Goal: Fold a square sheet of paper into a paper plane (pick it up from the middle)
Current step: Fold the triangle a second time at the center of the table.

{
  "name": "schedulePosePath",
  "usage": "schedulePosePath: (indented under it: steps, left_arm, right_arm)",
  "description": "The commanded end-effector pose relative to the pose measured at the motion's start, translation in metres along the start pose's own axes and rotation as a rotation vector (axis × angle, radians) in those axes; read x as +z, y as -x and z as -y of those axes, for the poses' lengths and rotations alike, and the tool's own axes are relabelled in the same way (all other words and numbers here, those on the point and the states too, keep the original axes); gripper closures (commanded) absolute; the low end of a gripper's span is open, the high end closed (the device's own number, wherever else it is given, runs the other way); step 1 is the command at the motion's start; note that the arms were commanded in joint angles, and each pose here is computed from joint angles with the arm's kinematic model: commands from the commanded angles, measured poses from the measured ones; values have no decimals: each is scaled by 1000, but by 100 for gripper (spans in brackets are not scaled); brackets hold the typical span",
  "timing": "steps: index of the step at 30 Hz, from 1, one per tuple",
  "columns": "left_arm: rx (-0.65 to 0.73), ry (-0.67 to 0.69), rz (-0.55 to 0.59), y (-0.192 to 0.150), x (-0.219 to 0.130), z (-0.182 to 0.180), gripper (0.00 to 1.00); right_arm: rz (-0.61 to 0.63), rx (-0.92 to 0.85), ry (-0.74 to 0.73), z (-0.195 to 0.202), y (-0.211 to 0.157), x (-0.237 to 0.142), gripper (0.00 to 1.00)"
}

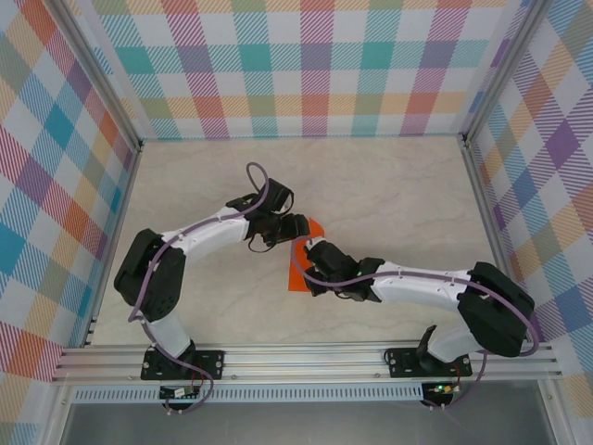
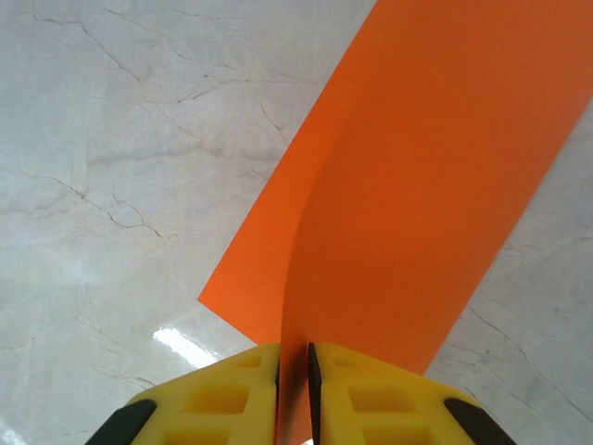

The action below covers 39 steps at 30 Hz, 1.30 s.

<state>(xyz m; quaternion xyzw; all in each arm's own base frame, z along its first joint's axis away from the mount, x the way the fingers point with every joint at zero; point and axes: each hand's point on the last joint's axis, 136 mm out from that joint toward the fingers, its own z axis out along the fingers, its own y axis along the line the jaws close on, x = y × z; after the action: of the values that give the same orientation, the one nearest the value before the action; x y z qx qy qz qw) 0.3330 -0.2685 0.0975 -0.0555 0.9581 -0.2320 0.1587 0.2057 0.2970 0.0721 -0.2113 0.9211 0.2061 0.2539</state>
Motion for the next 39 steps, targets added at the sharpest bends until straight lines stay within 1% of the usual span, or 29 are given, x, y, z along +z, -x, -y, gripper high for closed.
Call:
schedulePosePath:
  steps: [1,4,9,11,16,19,22,23,24,30,32,39]
  left_arm:
    - [-61,98,61,-2,-13,-31,30]
    - [-70,88,76,-8,-18,-36,30]
    - [-78,44,76,-21,-24,-40,35]
    - [-89,36,85,-26,-27,-45,36]
    - [-113,4,112,-35,-35,-51,32]
    - [-112,-15,114,-39,-39,-51,31]
    - [-99,-34,90,-47,-39,-50,32]
    - [-95,-37,80,-50,-38,-50,33]
    - [-85,-66,96,-46,-39,-44,34]
    - [-78,-88,82,-51,-35,-41,44]
    - [-74,-94,76,-52,-34,-39,46]
    - [-56,-106,45,-56,-24,-30,47]
  right_arm:
    - [-39,49,197,-23,3,1,84]
    - [-72,70,251,-22,5,5,84]
    - [-130,110,360,-16,8,9,82]
    - [-141,120,377,-12,11,11,82]
    - [-192,131,456,-7,12,11,81]
    - [-218,136,460,-1,9,14,81]
    - [-242,137,456,4,9,18,80]
    - [-254,135,457,5,9,20,81]
    - [-265,130,449,7,8,21,81]
    - [-292,140,436,19,6,28,81]
    - [-291,150,453,22,7,28,81]
    - [-316,157,512,26,8,31,80]
